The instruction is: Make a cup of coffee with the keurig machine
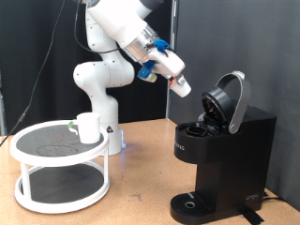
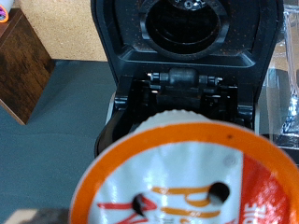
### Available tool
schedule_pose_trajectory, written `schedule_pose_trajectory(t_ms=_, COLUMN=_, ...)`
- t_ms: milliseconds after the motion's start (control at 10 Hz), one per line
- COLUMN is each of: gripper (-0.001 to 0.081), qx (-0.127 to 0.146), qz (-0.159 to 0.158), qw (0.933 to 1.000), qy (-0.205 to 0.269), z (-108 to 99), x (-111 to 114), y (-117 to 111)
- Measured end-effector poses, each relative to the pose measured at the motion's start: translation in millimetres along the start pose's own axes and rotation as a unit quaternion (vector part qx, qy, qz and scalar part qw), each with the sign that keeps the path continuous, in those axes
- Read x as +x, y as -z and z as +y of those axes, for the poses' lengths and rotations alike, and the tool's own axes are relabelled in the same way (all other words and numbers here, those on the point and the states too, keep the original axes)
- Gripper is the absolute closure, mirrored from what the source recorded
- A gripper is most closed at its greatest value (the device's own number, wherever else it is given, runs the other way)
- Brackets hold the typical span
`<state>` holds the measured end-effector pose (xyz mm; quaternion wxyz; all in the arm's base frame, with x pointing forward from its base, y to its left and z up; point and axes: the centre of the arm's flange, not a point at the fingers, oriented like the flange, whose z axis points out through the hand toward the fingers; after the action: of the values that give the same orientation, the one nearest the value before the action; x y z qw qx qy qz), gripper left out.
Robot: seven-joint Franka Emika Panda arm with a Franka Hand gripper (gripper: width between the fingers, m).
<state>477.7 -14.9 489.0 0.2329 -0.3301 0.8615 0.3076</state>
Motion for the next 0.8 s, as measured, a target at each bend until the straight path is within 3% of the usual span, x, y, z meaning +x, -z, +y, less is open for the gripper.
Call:
schedule_pose_trajectory(t_ms=200, gripper=0.0438, qx=0.001, qz=0.004, qw=1.0000, qy=0.000, z=-0.9, x=1.7, y=-2.6)
schedule_pose_trajectory(t_ms=300, gripper=0.0438, qx=0.009, qz=0.023, qw=0.9997, qy=0.002, z=-3.3, x=4.8, y=-10.3)
schedule_pose_trajectory(t_ms=500, gripper=0.0438, qx=0.031, qz=0.058, qw=0.9979, qy=0.002, z=-10.5, x=10.2, y=-35.2)
schedule_pose_trajectory(t_ms=800, gripper=0.0438, qx=0.048, qz=0.073, qw=0.9962, qy=-0.001, z=-20.5, x=13.6, y=-67.4)
